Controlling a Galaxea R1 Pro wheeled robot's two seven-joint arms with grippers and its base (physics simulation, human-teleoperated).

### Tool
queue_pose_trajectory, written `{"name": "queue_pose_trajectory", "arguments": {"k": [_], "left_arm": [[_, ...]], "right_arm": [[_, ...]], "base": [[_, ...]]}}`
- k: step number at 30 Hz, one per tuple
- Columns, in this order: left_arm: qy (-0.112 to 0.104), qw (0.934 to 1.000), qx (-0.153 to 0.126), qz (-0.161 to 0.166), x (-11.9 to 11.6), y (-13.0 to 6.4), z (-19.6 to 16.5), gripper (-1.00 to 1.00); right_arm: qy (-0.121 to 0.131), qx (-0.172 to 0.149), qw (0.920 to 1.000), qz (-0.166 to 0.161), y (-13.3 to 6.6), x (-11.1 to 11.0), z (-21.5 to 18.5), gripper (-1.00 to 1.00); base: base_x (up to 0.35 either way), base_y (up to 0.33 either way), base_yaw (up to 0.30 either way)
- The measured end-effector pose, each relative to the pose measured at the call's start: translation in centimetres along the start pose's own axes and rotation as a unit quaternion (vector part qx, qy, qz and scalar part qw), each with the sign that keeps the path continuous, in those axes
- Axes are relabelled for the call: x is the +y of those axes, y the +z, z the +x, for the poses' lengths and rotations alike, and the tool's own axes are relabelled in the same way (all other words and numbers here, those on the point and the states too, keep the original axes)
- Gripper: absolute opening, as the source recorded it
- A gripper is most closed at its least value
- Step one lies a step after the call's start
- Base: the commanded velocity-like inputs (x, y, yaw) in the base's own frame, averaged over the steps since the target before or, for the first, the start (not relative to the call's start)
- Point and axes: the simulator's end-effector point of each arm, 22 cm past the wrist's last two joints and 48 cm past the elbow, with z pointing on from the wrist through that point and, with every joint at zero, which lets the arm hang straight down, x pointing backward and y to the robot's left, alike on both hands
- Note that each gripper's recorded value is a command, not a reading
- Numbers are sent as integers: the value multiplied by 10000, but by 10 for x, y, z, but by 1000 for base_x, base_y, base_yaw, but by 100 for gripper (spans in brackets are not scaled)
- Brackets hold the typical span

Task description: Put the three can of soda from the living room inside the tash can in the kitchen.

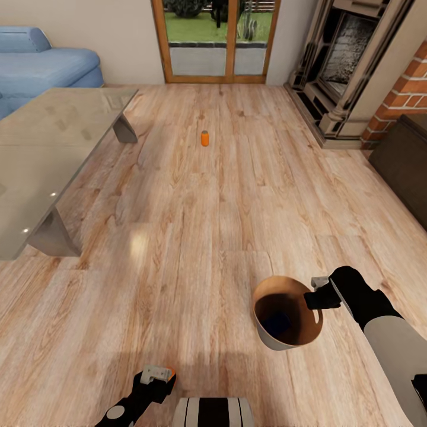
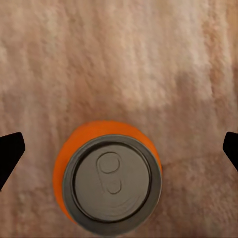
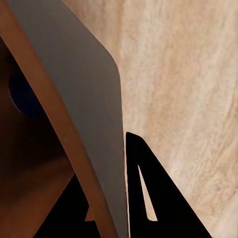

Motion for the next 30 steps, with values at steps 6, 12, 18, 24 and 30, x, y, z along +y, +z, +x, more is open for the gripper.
{"name": "queue_pose_trajectory", "arguments": {"k": [6,12,18,24,30], "left_arm": [[-5,10000,34,24,0,6,7,100],[-19,10000,28,33,0,7,7,100],[-29,10000,28,30,1,11,9,100],[-36,10000,43,32,3,18,16,100],[-32,10000,64,36,2,18,19,100]], "right_arm": [[-15,31,10000,17,10,-1,3,-100],[-6,62,10000,-4,13,0,4,-100],[-6,70,10000,-14,18,0,5,-100],[-26,71,10000,21,27,-2,7,-100],[-14,101,9999,2,31,-1,8,-100]], "base": [[0,0,0],[0,0,0],[0,0,0],[0,0,0],[0,0,0]]}}
